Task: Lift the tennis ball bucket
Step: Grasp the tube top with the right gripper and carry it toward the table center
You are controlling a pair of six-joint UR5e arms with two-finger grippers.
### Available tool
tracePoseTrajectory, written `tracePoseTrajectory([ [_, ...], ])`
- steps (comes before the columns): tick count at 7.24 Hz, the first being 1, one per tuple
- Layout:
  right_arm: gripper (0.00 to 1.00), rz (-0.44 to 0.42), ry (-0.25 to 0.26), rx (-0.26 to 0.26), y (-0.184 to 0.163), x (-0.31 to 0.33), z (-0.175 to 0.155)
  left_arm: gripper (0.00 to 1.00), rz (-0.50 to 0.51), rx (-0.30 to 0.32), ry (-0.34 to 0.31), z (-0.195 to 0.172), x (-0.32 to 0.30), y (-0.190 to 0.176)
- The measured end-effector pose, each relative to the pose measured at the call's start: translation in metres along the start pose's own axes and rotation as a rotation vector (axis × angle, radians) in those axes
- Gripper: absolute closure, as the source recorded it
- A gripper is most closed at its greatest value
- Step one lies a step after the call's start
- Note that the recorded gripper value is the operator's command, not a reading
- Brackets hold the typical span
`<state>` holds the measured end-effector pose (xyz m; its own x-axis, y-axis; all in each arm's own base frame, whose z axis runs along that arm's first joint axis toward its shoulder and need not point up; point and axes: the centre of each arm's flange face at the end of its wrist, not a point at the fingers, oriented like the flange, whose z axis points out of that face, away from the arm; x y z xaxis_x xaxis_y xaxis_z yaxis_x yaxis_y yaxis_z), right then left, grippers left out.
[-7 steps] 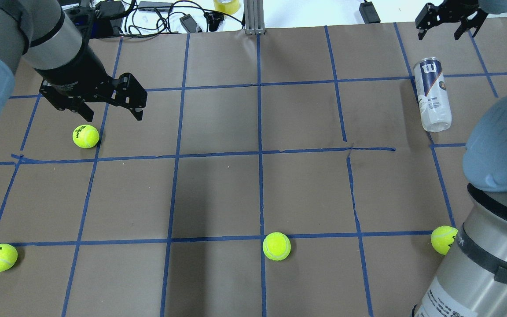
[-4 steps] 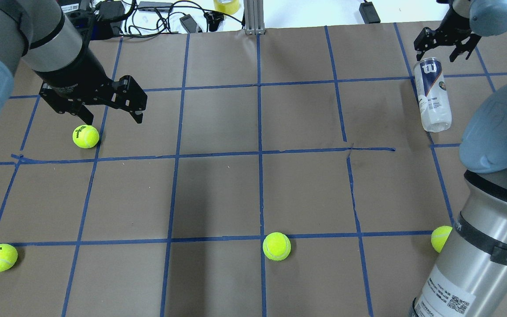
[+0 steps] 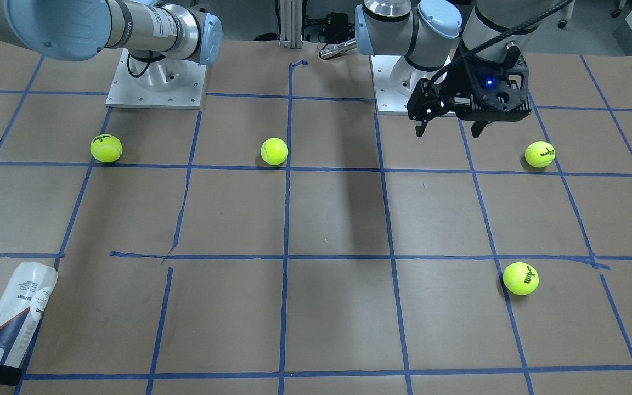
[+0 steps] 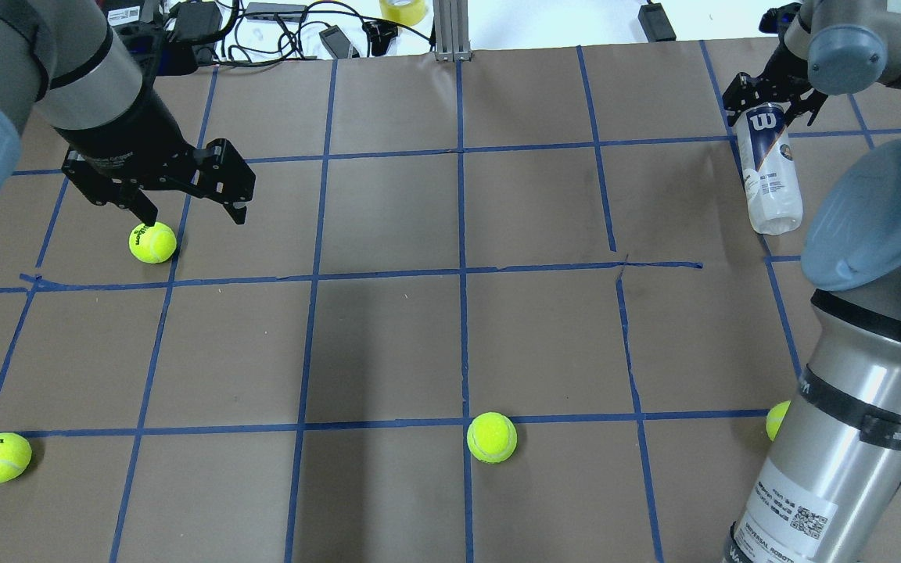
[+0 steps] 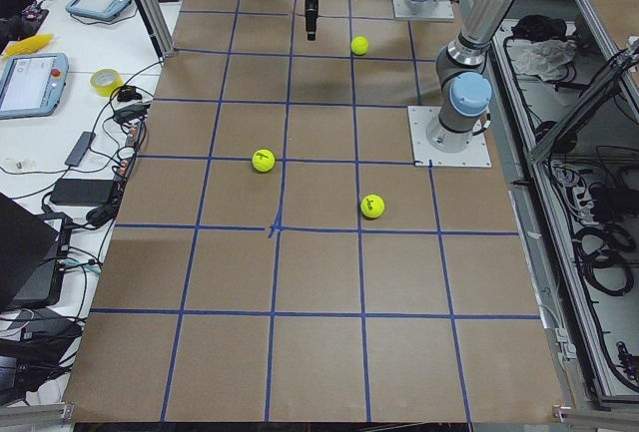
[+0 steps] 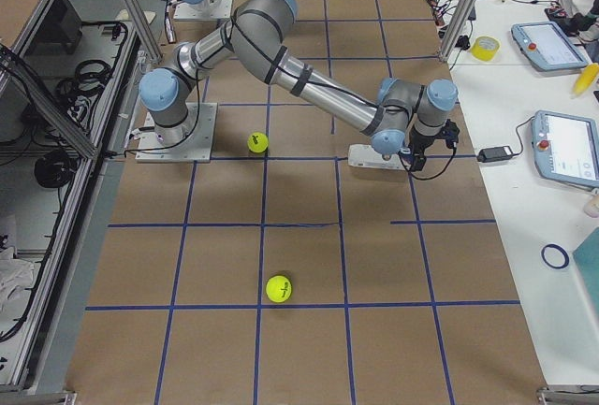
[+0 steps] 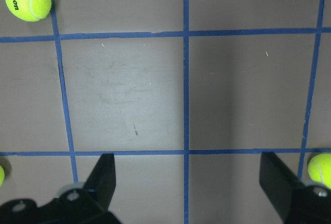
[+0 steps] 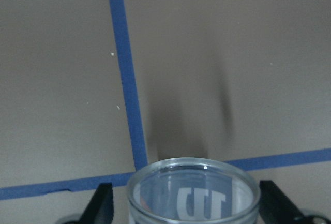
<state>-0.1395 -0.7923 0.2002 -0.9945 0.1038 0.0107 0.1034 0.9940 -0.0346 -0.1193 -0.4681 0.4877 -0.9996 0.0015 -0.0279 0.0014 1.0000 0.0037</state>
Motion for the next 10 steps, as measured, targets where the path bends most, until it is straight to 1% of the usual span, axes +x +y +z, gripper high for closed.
tracePoseTrajectory([
  [1,0.57,-0.010,-0.001,-0.003,0.000,0.000,0.000,0.00,-0.001,0.000,-0.001,0.000,0.000,0.000],
  [2,0.58,-0.031,-0.003,-0.007,0.002,-0.002,-0.007,0.00,-0.001,0.000,-0.001,0.000,-0.001,0.000],
  [3,0.58,-0.060,-0.006,-0.011,0.005,-0.013,-0.029,0.00,-0.001,0.000,-0.002,0.000,-0.001,0.000],
  [4,0.57,-0.103,-0.011,-0.008,0.010,-0.039,-0.060,0.00,-0.001,0.000,-0.002,0.000,-0.001,0.001],
  [5,0.57,-0.171,-0.020,-0.005,0.020,-0.088,-0.093,0.00,0.000,0.000,-0.002,0.000,0.000,0.001],
  [6,0.57,-0.258,-0.031,-0.023,0.035,-0.149,-0.113,0.00,0.000,0.001,-0.002,-0.001,0.000,0.001],
  [7,0.59,-0.355,-0.054,-0.049,0.054,-0.214,-0.117,0.00,-0.002,0.003,-0.002,-0.001,-0.001,0.000],
  [8,0.59,-0.450,-0.082,-0.058,0.073,-0.276,-0.117,0.00,-0.003,0.007,-0.002,-0.003,-0.002,0.000],
  [10,0.60,-0.641,-0.098,-0.043,0.117,-0.386,-0.114,0.00,-0.012,0.010,0.001,-0.006,-0.011,-0.002],
])
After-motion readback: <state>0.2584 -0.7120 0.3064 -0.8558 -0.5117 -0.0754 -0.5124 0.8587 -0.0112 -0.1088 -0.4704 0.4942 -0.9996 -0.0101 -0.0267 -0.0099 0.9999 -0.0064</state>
